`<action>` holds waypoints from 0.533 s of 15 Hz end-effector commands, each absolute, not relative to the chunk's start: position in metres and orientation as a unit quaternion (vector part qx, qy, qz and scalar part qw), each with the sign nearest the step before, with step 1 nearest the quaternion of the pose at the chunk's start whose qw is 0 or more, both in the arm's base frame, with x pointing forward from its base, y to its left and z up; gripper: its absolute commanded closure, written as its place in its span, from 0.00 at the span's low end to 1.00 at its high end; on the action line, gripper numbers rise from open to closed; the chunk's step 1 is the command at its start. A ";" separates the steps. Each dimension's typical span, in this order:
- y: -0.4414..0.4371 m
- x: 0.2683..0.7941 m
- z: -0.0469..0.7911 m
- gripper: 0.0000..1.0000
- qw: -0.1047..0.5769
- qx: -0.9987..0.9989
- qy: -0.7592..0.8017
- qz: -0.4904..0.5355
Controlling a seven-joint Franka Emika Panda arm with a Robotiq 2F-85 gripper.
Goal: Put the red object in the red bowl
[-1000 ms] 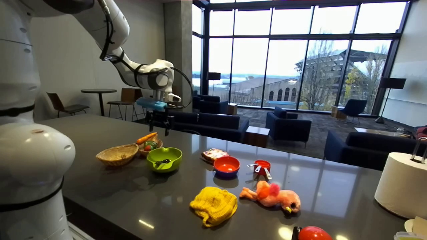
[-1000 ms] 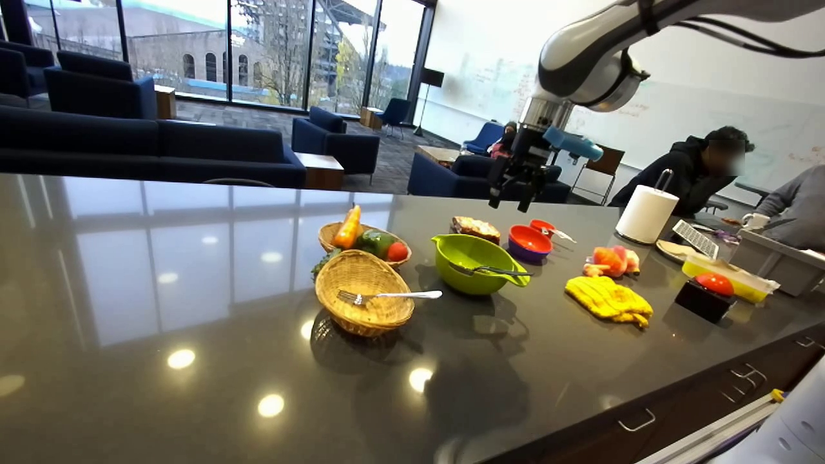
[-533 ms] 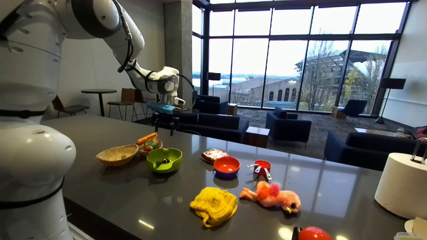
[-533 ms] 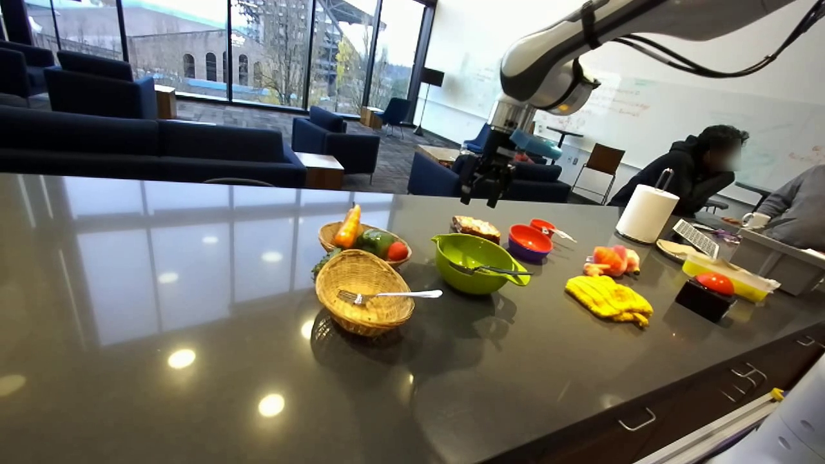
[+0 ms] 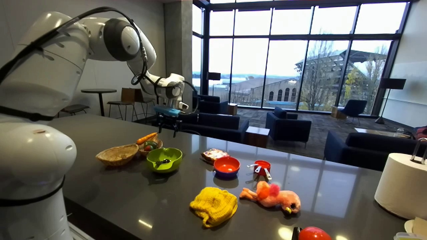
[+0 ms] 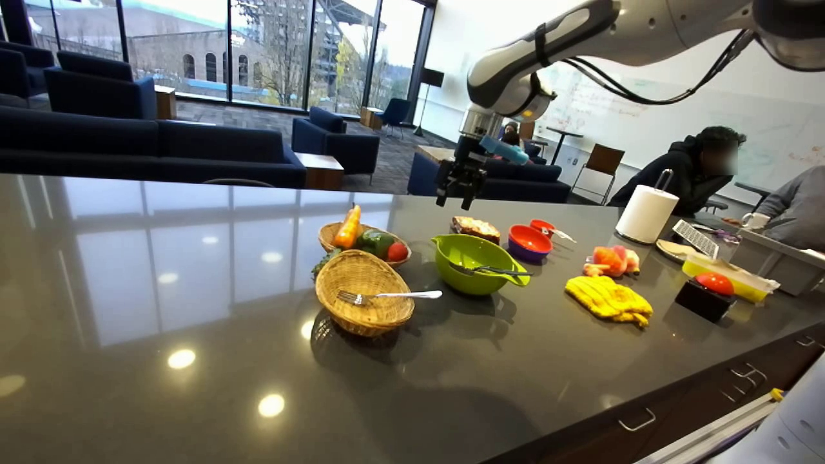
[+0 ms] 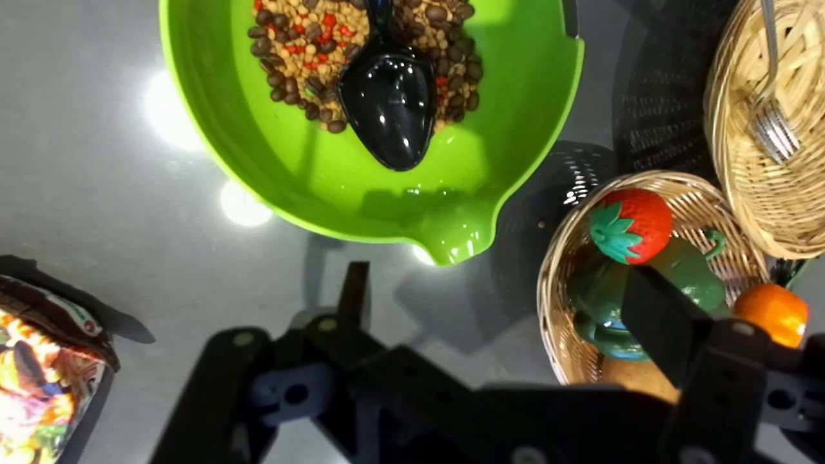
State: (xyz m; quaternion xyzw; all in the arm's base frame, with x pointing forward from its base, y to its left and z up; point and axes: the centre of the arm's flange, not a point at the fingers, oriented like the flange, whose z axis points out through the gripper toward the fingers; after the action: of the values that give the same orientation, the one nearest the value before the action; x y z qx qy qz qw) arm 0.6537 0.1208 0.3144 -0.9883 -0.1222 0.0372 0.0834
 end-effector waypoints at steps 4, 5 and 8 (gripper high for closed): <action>0.137 0.705 0.291 0.00 0.103 -0.980 -0.153 0.071; 0.140 0.708 0.287 0.00 0.106 -0.979 -0.160 0.075; 0.149 0.713 0.275 0.00 0.114 -0.973 -0.179 0.089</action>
State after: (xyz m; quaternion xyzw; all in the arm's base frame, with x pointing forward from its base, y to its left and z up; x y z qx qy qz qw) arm 0.6913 0.1408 0.2799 -0.9793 -0.1562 0.0752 0.1042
